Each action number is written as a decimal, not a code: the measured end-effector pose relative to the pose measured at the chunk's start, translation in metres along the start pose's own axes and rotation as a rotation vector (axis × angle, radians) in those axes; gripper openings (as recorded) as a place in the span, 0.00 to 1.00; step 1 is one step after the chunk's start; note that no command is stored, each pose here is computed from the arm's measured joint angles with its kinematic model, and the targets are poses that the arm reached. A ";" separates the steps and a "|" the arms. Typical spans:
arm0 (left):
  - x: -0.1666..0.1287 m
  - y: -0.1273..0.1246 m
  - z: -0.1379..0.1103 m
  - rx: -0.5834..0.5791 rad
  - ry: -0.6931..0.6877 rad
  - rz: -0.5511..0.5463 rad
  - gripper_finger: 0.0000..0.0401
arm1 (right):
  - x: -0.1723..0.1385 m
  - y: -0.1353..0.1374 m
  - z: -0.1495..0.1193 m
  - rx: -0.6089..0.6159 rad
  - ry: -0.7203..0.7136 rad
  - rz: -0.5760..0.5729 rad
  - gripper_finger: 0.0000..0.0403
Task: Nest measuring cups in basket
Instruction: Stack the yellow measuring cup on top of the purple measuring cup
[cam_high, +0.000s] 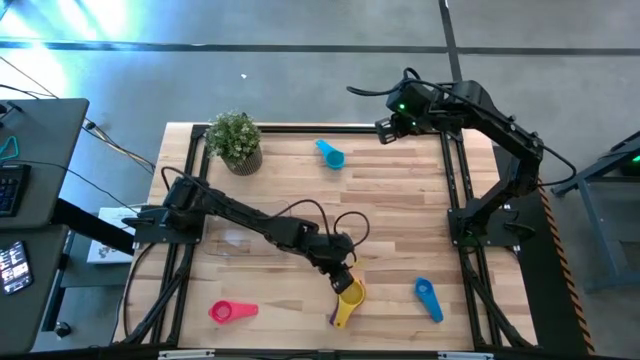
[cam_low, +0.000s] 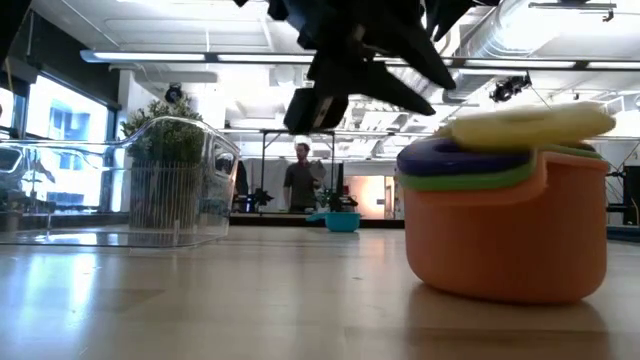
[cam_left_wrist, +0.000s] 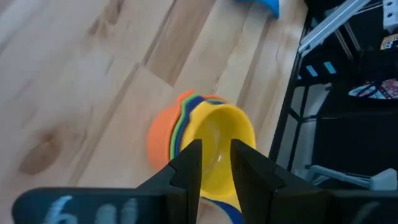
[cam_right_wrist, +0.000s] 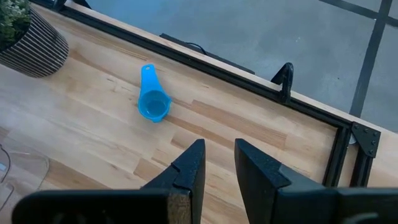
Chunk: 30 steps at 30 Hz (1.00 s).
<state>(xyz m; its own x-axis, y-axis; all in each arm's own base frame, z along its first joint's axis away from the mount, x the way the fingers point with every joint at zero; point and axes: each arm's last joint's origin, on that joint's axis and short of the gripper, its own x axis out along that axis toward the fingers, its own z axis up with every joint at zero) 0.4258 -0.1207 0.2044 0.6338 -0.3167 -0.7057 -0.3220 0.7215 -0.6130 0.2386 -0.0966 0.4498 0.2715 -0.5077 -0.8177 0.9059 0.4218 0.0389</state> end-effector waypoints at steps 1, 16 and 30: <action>-0.001 0.000 0.001 0.005 -0.011 -0.002 0.19 | 0.000 0.000 0.000 -0.001 0.006 0.004 0.19; -0.095 -0.027 0.014 0.212 -0.197 0.050 0.19 | -0.011 0.021 -0.019 -0.060 0.117 0.173 0.19; -0.204 -0.031 0.004 0.329 -0.338 0.182 0.19 | -0.063 0.073 -0.098 -0.117 0.150 0.331 0.19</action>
<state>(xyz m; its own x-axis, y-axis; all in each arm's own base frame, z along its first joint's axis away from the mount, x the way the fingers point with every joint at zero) 0.3090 -0.0761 0.3685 0.7977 0.0094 -0.6029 -0.2437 0.9196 -0.3081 0.2557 0.0400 0.4480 0.4849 -0.2181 -0.8469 0.7317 0.6315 0.2563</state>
